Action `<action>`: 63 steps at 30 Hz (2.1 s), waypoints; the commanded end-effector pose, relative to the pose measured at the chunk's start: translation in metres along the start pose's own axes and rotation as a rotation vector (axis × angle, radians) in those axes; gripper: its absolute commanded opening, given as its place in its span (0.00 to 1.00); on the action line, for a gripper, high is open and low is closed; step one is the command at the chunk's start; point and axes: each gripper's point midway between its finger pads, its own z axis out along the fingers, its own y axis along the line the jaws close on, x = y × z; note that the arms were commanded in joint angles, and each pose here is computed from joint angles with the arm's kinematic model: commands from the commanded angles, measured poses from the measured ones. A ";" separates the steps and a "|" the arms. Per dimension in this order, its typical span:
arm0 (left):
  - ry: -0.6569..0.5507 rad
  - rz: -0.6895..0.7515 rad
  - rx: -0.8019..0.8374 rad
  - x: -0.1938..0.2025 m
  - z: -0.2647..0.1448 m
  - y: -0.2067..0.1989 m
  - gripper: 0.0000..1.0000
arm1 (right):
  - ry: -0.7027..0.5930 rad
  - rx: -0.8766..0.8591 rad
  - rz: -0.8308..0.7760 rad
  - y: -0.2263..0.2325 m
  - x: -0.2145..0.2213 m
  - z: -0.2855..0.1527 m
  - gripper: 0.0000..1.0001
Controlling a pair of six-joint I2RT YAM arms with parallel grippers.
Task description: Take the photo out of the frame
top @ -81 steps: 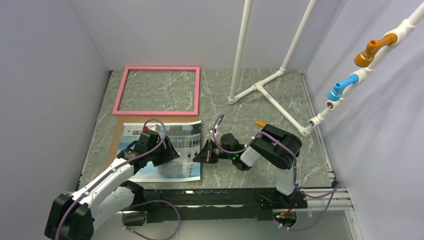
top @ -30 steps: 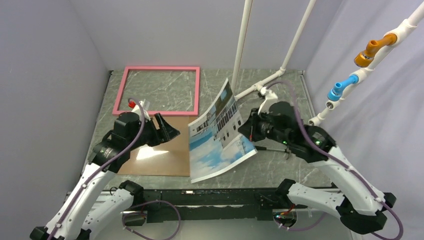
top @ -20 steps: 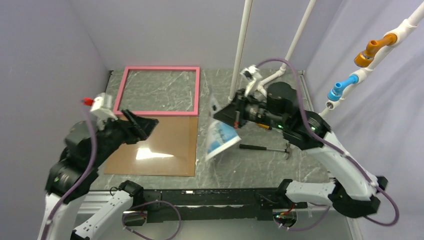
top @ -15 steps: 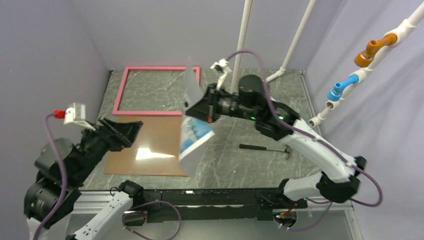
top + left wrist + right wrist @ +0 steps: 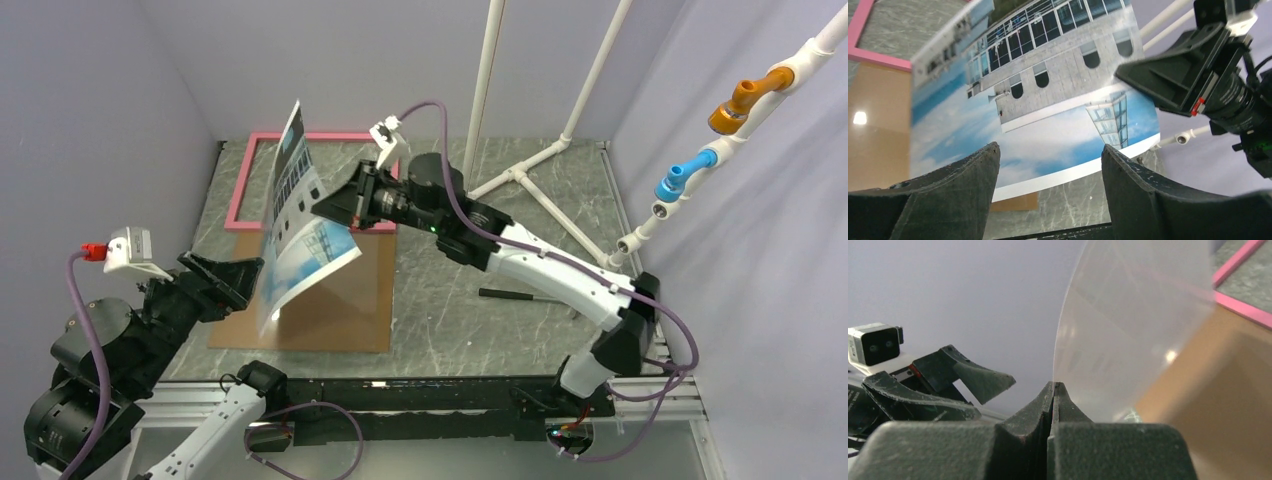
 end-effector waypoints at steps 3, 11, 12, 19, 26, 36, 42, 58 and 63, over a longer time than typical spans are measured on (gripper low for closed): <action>-0.006 0.013 0.009 0.003 0.000 0.002 0.77 | -0.208 0.114 0.187 -0.049 0.005 -0.042 0.00; 0.076 -0.022 0.060 0.030 0.020 -0.005 0.77 | -0.297 0.443 0.281 -0.182 0.074 -0.062 0.00; 0.081 -0.026 0.061 0.032 0.021 -0.005 0.77 | -0.305 0.485 0.280 -0.195 0.080 -0.065 0.00; 0.107 -0.044 0.056 0.045 0.024 0.000 0.77 | -0.309 0.665 0.311 -0.243 0.132 -0.081 0.00; 0.130 -0.059 0.070 0.052 0.027 -0.002 0.77 | -0.264 0.732 0.363 -0.261 0.174 -0.067 0.00; 0.165 -0.083 0.084 0.066 0.033 -0.002 0.76 | -0.348 0.802 0.406 -0.282 0.183 -0.048 0.00; 0.180 -0.082 0.079 0.070 0.036 -0.001 0.77 | -0.328 0.846 0.401 -0.287 0.196 -0.041 0.00; 0.214 -0.067 0.065 0.087 0.044 0.008 0.77 | 0.051 0.916 -0.129 -0.279 0.207 -0.144 0.91; 0.218 -0.044 0.054 0.089 0.043 0.012 0.78 | 0.096 0.909 -0.303 -0.261 0.185 -0.212 0.95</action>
